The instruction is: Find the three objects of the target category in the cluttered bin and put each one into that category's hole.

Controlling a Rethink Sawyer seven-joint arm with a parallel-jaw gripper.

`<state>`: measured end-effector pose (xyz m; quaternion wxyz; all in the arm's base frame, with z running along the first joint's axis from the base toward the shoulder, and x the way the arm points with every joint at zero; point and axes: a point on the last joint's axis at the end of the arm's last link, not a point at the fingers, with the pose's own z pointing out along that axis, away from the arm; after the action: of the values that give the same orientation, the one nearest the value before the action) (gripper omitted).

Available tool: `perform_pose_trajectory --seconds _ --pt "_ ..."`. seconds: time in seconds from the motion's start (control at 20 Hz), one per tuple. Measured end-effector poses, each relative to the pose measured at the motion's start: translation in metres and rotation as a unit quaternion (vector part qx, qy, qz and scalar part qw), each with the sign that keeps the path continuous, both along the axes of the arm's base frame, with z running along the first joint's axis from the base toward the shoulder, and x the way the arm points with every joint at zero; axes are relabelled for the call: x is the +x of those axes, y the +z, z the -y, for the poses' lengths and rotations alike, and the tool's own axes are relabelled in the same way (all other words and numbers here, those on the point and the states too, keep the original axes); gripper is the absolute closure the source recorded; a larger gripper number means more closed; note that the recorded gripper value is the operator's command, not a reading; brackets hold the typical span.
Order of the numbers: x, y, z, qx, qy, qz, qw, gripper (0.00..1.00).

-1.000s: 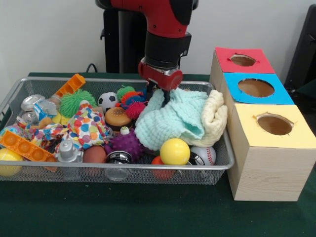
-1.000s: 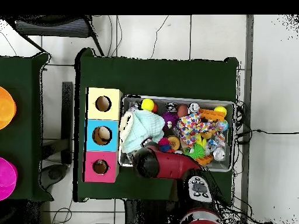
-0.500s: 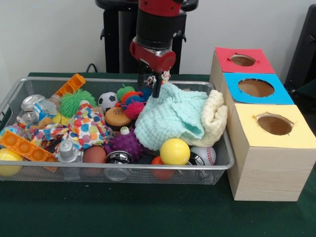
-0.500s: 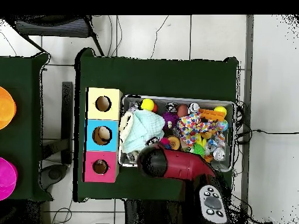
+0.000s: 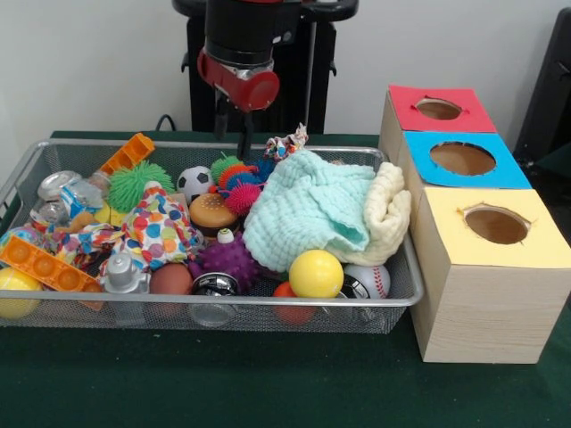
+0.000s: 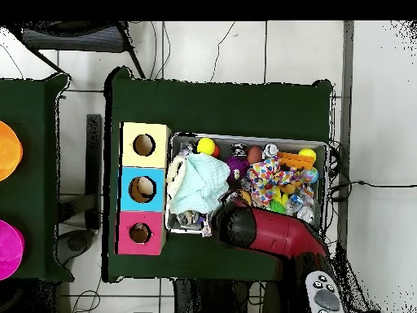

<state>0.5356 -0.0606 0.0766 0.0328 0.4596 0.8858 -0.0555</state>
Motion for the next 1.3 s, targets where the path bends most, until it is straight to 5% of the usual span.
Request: perform_pose_trajectory --seconds 0.6,1.2,1.25,1.3 --pt "-0.033 -0.060 0.005 0.019 0.013 -0.046 0.9987 0.00" --pt "-0.046 -0.095 -0.003 0.039 0.033 -0.045 0.9977 0.00" --pt "-0.046 -0.098 -0.002 0.037 0.036 -0.039 0.9979 1.00" --pt "-0.045 -0.098 -0.002 0.037 0.037 -0.037 0.9979 1.00"
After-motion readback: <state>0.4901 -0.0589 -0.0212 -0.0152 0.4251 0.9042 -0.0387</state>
